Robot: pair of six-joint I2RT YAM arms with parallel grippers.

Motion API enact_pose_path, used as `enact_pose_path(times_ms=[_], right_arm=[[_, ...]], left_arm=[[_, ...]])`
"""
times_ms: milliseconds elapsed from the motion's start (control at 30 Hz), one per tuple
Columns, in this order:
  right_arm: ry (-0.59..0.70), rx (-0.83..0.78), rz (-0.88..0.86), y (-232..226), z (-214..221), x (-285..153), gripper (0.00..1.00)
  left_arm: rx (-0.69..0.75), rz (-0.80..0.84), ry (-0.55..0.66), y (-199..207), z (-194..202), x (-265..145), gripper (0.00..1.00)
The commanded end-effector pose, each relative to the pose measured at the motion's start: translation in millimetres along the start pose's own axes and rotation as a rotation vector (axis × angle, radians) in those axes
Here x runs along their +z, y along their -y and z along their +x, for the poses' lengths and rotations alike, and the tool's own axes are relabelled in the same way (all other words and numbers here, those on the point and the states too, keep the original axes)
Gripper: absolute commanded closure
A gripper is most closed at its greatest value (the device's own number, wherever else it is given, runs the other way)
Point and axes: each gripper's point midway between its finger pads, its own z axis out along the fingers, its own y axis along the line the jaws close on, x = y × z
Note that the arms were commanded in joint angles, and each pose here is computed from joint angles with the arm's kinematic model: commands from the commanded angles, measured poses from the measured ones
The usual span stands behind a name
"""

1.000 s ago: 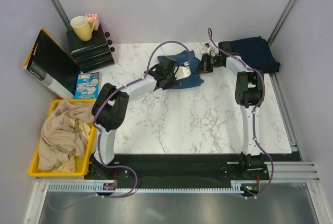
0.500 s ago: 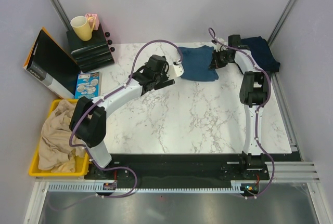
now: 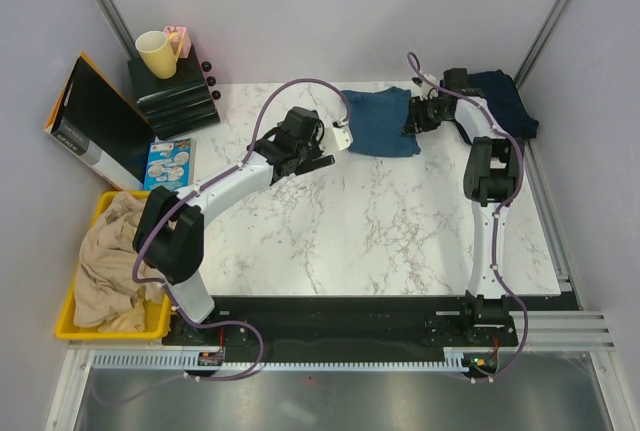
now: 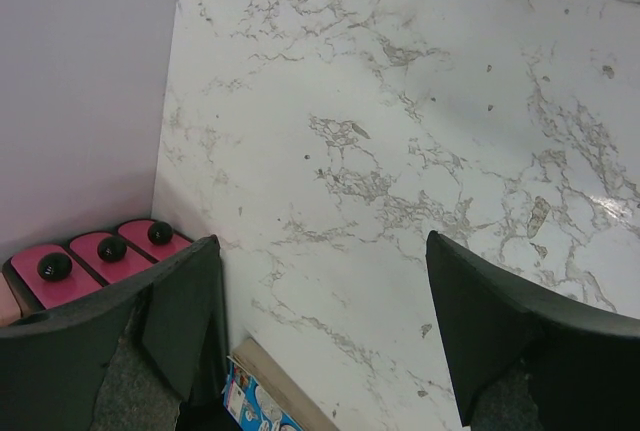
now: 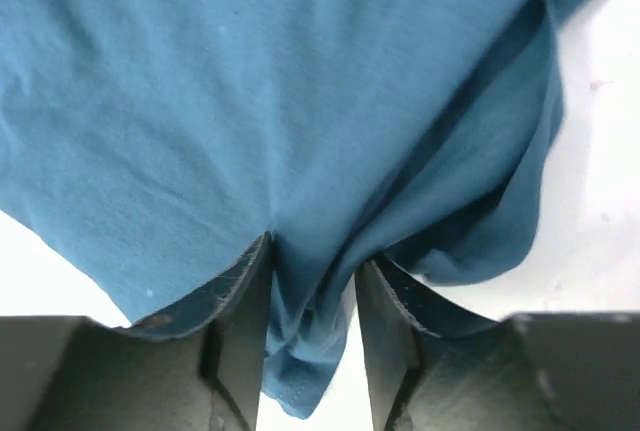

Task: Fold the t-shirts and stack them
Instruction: Neatly place the folded tshirt to the corner

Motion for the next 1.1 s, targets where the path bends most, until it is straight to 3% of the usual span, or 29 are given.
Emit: enact_pose_path(times_ms=[0, 367, 500, 533, 600, 867, 1067], right_arm=[[0.015, 0.111, -0.076, 7.9, 11.5, 6.0, 0.52], [0.083, 0.270, -0.416, -29.8, 15.1, 29.7, 0.56], [0.091, 0.308, -0.482, -38.2, 11.6, 32.8, 0.79], [0.096, 0.305, -0.479, -39.1, 8.0, 31.2, 0.83], [0.094, 0.327, -0.453, -36.7, 6.0, 32.4, 1.00], [0.115, 0.247, -0.297, -29.8, -21.6, 2.6, 1.00], [0.152, -0.022, -0.053, -10.8, -62.2, -47.1, 1.00]], left_arm=[[0.026, -0.032, 0.032, -14.7, -8.5, -15.0, 0.09], [0.039, -0.021, 0.042, -15.8, -15.4, -18.5, 0.10], [0.062, -0.025, 0.045, -19.8, -18.4, -20.2, 0.10], [0.063, -0.029, 0.046, -21.7, -19.6, -20.7, 0.10], [0.070, -0.027, 0.048, -22.1, -21.2, -20.6, 0.10], [0.055, -0.038, 0.062, -26.0, -30.7, -22.7, 0.10], [0.040, -0.033, 0.072, -21.1, -32.3, -27.1, 0.10]])
